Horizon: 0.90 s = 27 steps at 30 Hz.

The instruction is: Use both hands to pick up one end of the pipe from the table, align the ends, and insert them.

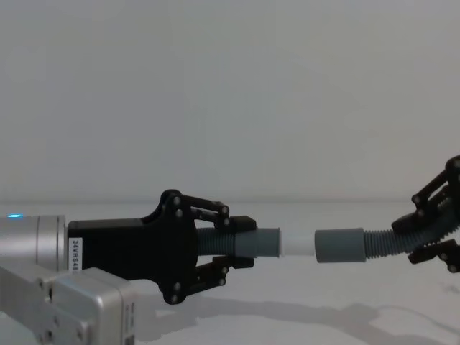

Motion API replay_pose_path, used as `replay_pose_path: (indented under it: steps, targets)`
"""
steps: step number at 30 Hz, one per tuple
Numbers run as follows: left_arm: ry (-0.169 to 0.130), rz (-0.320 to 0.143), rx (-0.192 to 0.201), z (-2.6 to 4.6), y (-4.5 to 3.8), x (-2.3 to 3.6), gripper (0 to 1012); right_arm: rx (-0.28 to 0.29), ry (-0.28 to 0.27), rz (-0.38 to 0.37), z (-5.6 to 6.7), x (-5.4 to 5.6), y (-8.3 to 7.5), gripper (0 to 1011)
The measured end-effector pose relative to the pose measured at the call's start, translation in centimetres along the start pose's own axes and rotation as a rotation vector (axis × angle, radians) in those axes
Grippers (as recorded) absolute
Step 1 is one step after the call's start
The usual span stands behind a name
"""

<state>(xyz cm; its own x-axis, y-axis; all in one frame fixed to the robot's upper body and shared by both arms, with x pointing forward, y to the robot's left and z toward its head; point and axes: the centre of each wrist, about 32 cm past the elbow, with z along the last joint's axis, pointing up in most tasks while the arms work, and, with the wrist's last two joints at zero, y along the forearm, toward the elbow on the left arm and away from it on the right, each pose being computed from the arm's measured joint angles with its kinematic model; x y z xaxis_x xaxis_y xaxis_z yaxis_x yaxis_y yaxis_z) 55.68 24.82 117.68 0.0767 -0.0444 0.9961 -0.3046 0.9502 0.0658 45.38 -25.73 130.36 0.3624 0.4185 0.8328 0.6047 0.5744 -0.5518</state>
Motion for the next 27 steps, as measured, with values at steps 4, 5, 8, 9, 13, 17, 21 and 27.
replay_pose_path:
  steps: [4, 5, 8, 9, 13, 17, 21, 27]
  targets:
    - [0.0, 0.0, 0.0, 0.0, 0.0, 0.0, 368, 0.0, 0.0, -0.002, 0.03, 0.04, 0.0, 269]
    - [0.0, 0.0, 0.0, 0.0, 0.0, 0.0, 368, 0.0, 0.0, -0.002, 0.05, 0.06, 0.0, 269]
    - [0.0, 0.0, 0.0, 0.0, 0.0, 0.0, 368, 0.0, 0.0, -0.004, 0.06, 0.11, 0.0, 269]
    - [0.0, 0.0, 0.0, 0.0, 0.01, 0.0, 368, 0.0, 0.0, -0.004, 0.06, 0.12, 0.01, 269]
    - [0.0, 0.0, 0.0, 0.0, 0.0, 0.0, 368, 0.0, -0.002, -0.004, 0.07, 0.24, 0.01, 269]
    - [0.0, 0.0, 0.0, 0.0, 0.0, 0.0, 368, -0.001, -0.003, -0.003, 0.08, 0.34, 0.0, 269]
    - [0.0, 0.0, 0.0, 0.0, 0.0, 0.0, 368, -0.003, -0.004, -0.003, 0.08, 0.43, -0.04, 269]
    - [0.0, 0.0, 0.0, 0.0, 0.0, 0.0, 368, -0.005, -0.005, -0.001, 0.13, 0.52, -0.1, 269]
